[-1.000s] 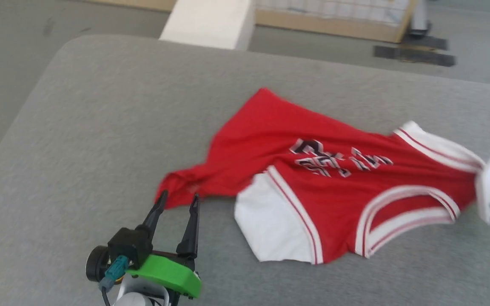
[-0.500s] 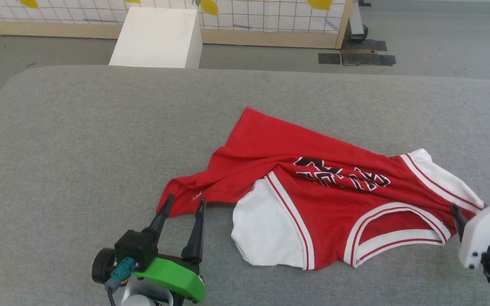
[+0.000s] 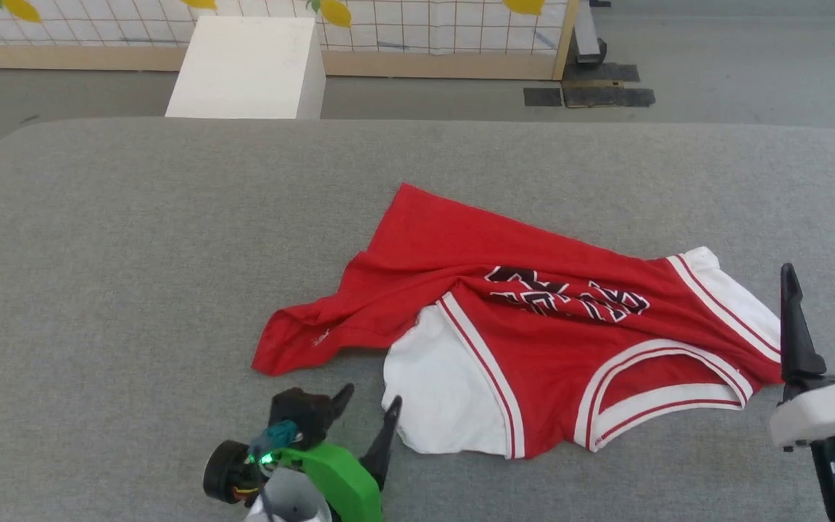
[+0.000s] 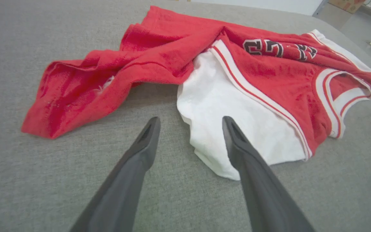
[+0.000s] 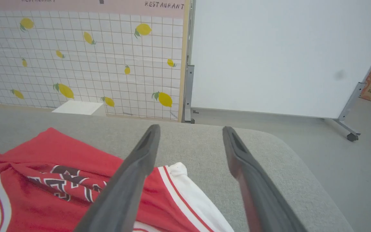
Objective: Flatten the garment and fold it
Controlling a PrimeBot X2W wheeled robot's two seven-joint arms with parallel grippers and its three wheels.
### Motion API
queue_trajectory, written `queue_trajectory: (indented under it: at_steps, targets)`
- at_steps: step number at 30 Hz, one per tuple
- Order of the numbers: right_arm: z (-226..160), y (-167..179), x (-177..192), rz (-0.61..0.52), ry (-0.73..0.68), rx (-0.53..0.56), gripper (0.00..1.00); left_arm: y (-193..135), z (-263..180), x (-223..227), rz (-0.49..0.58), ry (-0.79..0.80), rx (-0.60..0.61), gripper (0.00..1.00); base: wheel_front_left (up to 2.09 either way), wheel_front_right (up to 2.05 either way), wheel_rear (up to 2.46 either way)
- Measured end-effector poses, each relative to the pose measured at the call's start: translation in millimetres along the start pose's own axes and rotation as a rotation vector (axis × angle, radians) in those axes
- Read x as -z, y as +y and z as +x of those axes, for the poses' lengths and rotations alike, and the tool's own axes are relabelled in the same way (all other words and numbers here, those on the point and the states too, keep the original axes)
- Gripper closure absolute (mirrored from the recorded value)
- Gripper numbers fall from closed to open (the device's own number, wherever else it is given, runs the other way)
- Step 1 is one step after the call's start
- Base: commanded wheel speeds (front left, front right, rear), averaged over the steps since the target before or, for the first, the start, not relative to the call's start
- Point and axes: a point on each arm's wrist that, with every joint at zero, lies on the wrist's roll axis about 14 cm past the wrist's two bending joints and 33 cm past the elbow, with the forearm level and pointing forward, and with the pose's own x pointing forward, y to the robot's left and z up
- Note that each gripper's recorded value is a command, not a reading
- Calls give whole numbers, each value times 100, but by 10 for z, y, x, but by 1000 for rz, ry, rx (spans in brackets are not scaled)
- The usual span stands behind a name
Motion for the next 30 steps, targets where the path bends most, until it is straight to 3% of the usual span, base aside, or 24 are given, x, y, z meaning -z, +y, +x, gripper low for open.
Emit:
queue_trajectory:
  at_steps: [4,11,17,19,20,25,30]
  targets:
    - [-73,17,-79,17,-68,23,0,-81,33,166,32,164,43,0,0,0,0]
    - [-119,71,-1,-15,-68,18,0,-45,168,262,123,353,53,0,0,0,0]
    - [-126,35,100,-16,-51,31,0,-65,196,499,114,490,80,0,0,0,0]
    - [-126,27,163,-13,-32,34,0,-68,213,526,95,504,88,86,0,0,0]
    - [-124,27,188,-11,-25,34,0,-61,216,534,90,507,90,100,0,0,0]
    - [-113,67,316,4,21,25,0,79,205,459,41,448,43,100,0,0,0]
    - [-130,198,480,27,110,-12,0,488,21,319,-20,350,-119,100,0,0,0]
